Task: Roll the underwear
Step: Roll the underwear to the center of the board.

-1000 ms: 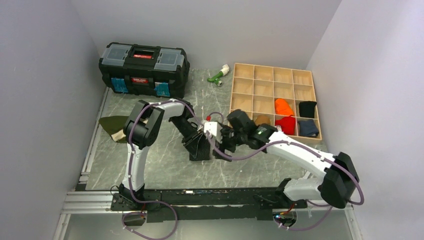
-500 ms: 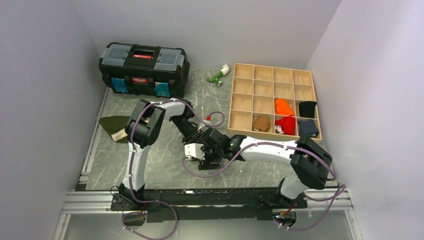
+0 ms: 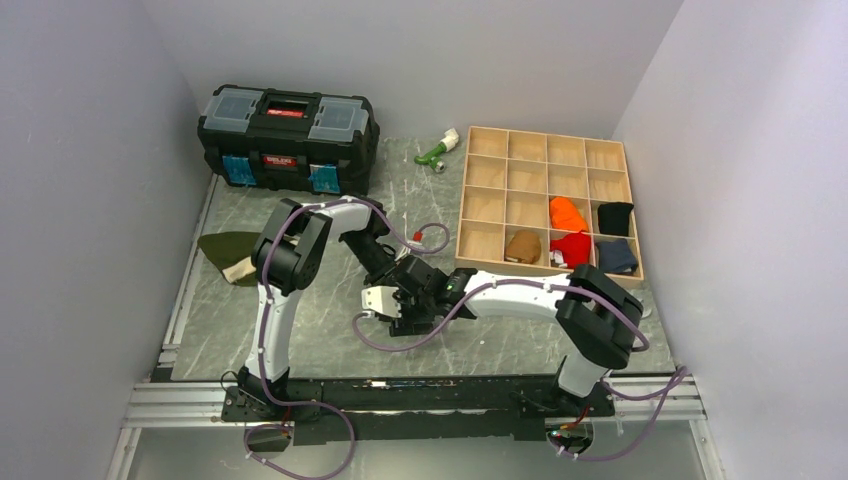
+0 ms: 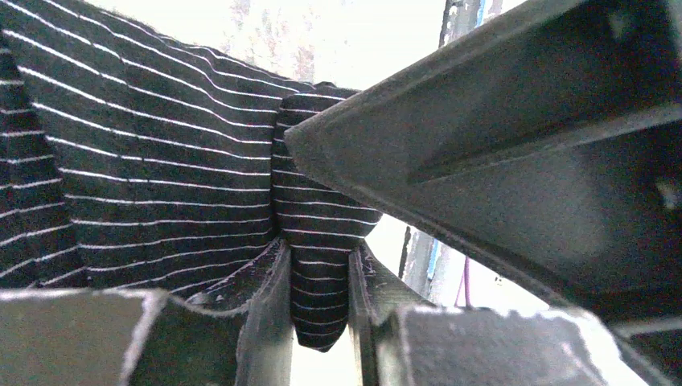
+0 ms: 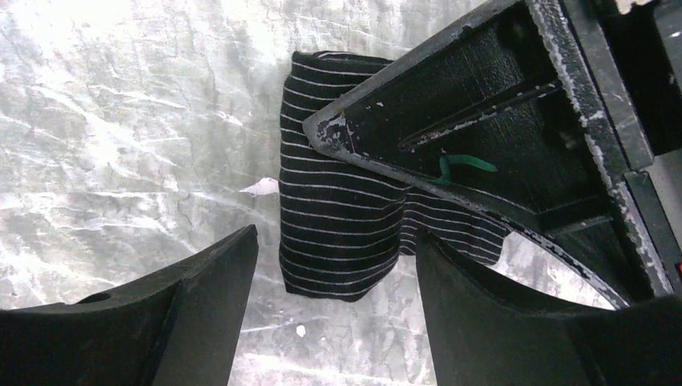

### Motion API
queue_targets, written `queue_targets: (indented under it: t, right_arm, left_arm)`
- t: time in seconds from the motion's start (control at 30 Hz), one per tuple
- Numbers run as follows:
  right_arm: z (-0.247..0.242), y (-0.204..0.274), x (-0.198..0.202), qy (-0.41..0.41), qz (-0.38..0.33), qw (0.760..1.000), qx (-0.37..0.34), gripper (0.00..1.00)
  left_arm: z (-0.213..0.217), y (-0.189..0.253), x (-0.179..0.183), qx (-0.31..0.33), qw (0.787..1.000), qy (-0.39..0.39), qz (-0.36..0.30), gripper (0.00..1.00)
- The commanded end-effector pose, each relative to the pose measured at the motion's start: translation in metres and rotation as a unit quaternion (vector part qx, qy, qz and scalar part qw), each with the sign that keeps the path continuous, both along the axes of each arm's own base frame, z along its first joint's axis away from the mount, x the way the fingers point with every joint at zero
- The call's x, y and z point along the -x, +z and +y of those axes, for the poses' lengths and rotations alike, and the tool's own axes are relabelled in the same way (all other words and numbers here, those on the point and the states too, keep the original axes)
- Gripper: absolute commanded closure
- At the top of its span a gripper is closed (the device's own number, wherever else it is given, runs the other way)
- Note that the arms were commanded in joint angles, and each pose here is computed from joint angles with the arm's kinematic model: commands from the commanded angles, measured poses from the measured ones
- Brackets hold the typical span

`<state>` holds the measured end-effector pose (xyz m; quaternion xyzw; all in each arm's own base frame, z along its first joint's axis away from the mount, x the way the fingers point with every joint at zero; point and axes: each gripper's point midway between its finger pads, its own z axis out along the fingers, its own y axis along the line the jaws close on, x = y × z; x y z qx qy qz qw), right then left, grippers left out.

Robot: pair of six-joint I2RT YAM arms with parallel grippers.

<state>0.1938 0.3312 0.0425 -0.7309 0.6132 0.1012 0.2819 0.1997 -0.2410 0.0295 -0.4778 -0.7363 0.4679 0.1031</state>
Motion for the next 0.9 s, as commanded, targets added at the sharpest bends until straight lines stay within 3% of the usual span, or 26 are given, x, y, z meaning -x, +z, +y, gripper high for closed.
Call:
queue_targets:
  t: [0.0,0.13,0.5,0.63,0.73,0.87]
  right_arm:
    - [0.019,0.012,-0.010,0.002,-0.020,1.000,-0.023,0.28]
    - [0.019,0.003,-0.009,0.004,-0.013,1.000,-0.012,0.34]
    - [0.010,-0.023,0.002,0.012,0.023,0.999,0.025,0.75]
    - [0.003,-0.030,0.011,0.014,0.051,0.998,0.045,0.86]
    - [-0.002,-0.035,0.018,0.012,0.073,0.995,0.063,0.96]
    - [-0.007,-0.039,0.025,0.010,0.092,0.993,0.073,1.00]
  left_arm:
    - [0.010,-0.020,-0.007,-0.014,0.999,-0.030,-0.031,1.00]
    - [0.010,-0.019,-0.007,-0.013,0.999,-0.030,-0.031,1.00]
    - [0.010,-0.021,-0.008,-0.018,0.999,-0.025,-0.038,0.97]
    - [0.011,-0.021,-0.010,-0.022,0.999,-0.023,-0.044,0.89]
    - [0.011,-0.020,-0.011,-0.024,0.998,-0.020,-0.055,0.75]
    - [0.013,-0.018,-0.011,-0.025,0.997,-0.013,-0.072,0.65]
